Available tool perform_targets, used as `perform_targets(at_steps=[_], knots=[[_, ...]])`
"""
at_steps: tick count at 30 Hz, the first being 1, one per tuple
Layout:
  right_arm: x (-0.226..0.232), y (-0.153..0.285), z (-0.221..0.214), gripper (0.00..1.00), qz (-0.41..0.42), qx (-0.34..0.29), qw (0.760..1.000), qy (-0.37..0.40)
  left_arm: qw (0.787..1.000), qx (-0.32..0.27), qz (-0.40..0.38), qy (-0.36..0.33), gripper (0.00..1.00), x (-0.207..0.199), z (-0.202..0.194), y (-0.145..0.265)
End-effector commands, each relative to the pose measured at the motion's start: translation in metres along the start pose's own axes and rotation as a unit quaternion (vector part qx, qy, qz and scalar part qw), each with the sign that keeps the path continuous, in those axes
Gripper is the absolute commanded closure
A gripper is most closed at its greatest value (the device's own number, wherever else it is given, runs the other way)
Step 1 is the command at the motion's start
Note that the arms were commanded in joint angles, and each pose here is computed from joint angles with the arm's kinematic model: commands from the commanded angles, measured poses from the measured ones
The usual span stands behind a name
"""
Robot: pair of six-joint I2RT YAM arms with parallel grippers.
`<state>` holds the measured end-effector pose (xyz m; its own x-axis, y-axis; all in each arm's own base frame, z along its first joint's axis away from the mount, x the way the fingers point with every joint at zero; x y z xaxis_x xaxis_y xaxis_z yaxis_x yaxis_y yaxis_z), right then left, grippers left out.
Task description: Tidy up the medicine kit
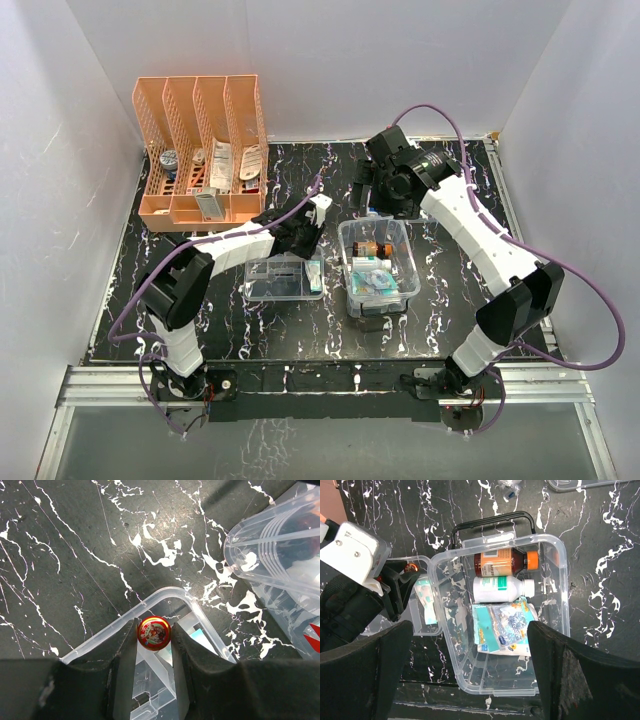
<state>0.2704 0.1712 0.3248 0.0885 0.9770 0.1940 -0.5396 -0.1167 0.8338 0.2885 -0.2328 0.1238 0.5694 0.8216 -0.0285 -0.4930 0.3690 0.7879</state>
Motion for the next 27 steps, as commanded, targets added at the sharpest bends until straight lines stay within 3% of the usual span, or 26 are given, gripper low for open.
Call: perform_targets(at_steps=[1,20,27], knots=[[-0.001,0.015,0.002,0.02,0.019,-0.033,0.999,-0.003,1.000,-0.001,0.008,-0.004,0.70,0.002,0.004,0.001],[0.001,0.011,0.003,0.02,0.023,-0.032,0.999,-0.004,0.999,-0.046,0.009,-0.014,0.59,0.002,0.030,0.025],[0.002,0.011,0.006,0.02,0.020,-0.035,0.999,-0.001,0.995,-0.097,0.033,-0.008,0.53,0.010,0.070,0.034]])
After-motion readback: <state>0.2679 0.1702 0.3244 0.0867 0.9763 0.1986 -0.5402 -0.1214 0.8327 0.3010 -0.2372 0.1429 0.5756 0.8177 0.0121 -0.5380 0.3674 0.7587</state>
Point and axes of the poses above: each gripper's point midway between its finger pads, its own y axis back along the fingers, its own x axis along the line the jaws close on, z = x × y, the point moved 10 cm from there along y, back along the fingers
